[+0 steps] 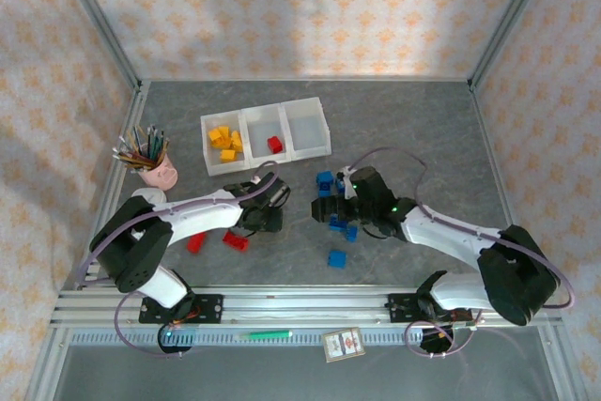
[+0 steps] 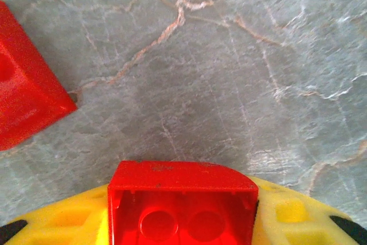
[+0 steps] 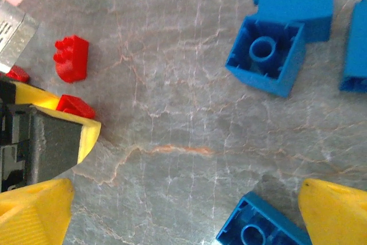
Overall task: Sort the legos into containers by color
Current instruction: Pick up the lego from the middle-left of the table, then place the lego in the container.
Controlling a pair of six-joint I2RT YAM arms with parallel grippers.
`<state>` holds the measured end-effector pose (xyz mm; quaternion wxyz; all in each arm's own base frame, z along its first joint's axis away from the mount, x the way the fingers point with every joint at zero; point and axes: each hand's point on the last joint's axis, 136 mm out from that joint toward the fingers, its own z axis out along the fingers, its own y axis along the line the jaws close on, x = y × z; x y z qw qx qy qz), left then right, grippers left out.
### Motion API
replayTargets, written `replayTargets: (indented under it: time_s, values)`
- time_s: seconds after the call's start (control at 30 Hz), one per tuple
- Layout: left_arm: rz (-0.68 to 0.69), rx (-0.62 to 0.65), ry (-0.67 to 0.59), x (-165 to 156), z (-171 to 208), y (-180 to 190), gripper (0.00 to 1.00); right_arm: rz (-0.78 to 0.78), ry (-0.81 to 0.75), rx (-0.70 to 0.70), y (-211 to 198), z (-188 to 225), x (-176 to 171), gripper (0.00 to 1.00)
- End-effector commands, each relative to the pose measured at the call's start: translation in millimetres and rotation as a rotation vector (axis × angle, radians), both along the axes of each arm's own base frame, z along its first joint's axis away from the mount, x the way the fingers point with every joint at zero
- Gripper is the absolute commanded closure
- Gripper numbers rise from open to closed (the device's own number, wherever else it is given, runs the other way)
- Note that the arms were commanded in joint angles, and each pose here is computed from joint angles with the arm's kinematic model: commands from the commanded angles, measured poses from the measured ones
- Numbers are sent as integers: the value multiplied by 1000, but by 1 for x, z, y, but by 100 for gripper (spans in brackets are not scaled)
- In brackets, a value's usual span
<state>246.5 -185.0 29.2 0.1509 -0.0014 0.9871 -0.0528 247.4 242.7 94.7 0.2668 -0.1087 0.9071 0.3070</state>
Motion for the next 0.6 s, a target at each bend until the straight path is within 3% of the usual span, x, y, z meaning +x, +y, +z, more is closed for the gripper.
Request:
replayTargets:
  time_s: [0.0, 0.23, 0.4, 0.57]
  values:
    - [13, -10, -135, 27, 45, -5, 56, -37, -54, 62, 0, 32, 17, 0]
    - [99, -12, -325, 104, 106, -2, 57, -98, -102, 54, -1, 52, 46, 0]
    - [167, 43, -400, 165, 123, 12, 57, -147, -112, 82, -1, 61, 65, 0]
    - [231, 112, -417, 222, 117, 32, 57, -171, -111, 93, -2, 60, 77, 0]
